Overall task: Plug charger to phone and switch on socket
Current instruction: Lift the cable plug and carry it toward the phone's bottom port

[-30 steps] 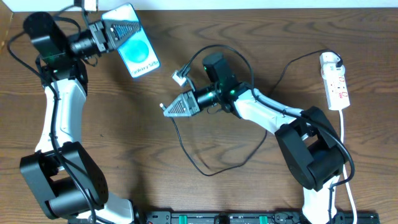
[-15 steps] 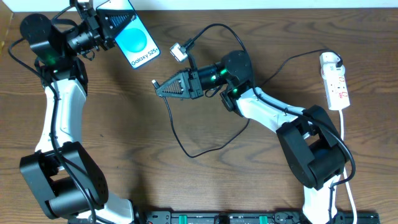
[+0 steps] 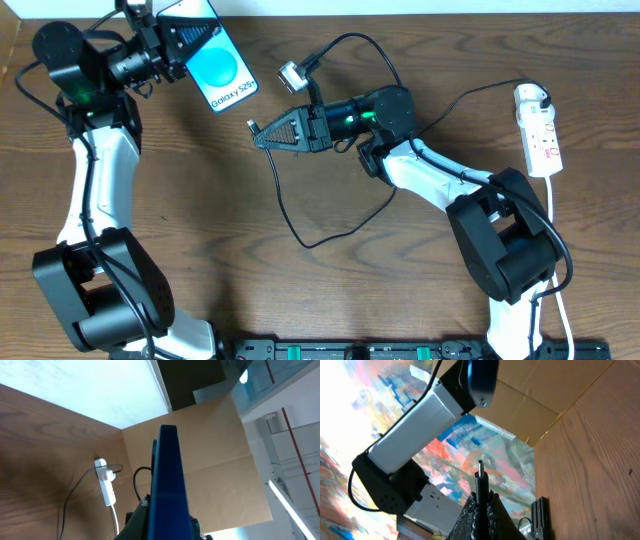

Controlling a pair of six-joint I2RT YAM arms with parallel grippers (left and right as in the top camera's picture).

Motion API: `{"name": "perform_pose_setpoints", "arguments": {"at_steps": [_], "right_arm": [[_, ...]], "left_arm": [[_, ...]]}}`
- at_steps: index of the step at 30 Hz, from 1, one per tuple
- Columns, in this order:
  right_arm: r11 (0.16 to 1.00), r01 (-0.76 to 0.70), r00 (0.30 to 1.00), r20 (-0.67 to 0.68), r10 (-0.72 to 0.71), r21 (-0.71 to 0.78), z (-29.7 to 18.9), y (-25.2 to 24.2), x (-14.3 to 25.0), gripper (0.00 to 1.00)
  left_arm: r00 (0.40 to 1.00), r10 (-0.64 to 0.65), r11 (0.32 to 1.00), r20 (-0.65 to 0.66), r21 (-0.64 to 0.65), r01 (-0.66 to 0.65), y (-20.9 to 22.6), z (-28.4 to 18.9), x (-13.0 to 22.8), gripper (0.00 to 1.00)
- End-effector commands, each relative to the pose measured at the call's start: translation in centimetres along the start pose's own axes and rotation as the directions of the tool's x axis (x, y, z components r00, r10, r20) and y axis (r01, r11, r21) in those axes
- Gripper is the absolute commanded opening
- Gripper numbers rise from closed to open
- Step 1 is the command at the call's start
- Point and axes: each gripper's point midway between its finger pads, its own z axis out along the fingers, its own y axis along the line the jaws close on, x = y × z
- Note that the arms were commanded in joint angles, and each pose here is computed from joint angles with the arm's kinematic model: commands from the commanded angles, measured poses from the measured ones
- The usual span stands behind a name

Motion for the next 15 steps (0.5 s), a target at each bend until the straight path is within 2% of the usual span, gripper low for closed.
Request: {"name": "perform_pose_setpoints", "arguments": {"at_steps": [1, 5, 15], "right_arm": [[1.0, -0.002, 0.999, 0.044, 0.002, -0.003, -0.2, 0.3, -1.0, 0.01], [1.0, -0.001, 0.999, 0.048, 0.001, 0.0, -0.4, 0.3, -1.1, 0.01], [1.0, 0.001, 0.999, 0.054, -0.001, 0.004, -0.7, 0.2, -1.3, 0.01]], "left_arm": [[0.997, 0.04, 0.999, -0.06, 0.022, -0.038, -1.0, 1.0, 1.1, 0.07], [0.994, 0.05, 0.998, -0.101, 0.035, -0.046, -1.3, 1.9, 2.0, 0.08], [0.991, 0.087, 0.996, -0.1, 0.04, -0.084, -1.3, 2.0, 2.0, 0.07]]}}
